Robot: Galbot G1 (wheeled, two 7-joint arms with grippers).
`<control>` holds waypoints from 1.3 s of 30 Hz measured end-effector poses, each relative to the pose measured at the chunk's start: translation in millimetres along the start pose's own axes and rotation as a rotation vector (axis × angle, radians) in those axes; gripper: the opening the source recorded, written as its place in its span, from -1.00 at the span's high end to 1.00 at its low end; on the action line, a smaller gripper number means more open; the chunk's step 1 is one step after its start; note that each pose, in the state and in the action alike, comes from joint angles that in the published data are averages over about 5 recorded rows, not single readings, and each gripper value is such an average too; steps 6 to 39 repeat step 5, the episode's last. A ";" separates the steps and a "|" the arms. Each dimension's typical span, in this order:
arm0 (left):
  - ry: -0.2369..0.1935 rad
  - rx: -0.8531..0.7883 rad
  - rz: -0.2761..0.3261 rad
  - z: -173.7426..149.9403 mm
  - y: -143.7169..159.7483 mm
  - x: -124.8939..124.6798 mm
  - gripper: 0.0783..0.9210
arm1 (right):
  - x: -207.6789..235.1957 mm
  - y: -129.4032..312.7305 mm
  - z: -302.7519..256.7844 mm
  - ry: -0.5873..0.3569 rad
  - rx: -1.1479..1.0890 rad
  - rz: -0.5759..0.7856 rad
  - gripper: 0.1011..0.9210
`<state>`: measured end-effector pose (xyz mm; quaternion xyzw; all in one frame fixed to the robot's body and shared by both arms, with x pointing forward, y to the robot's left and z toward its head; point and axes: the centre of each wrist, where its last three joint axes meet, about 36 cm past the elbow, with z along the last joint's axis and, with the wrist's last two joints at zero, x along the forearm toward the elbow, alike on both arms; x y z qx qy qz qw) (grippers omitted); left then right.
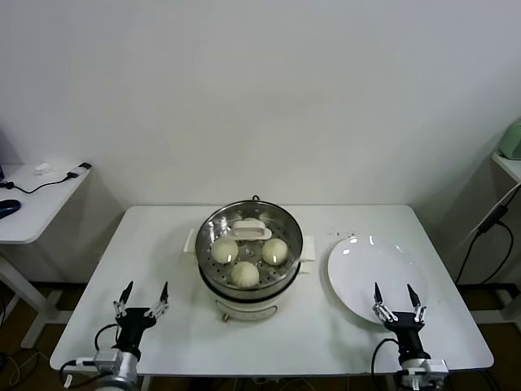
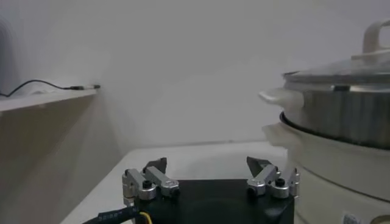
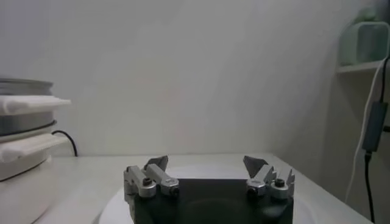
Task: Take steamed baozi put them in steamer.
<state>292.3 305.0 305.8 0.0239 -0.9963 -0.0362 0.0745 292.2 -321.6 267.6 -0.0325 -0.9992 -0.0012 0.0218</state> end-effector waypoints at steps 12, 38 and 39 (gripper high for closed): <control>0.001 0.007 -0.005 6.8 1.9 2.7 -0.77 | -0.6 1.0 0.5 0.006 -0.002 -0.003 -0.76; 0.001 0.007 -0.005 6.8 1.9 2.7 -0.77 | -0.6 1.0 0.5 0.006 -0.002 -0.003 -0.76; 0.001 0.007 -0.005 6.8 1.9 2.7 -0.77 | -0.6 1.0 0.5 0.006 -0.002 -0.003 -0.76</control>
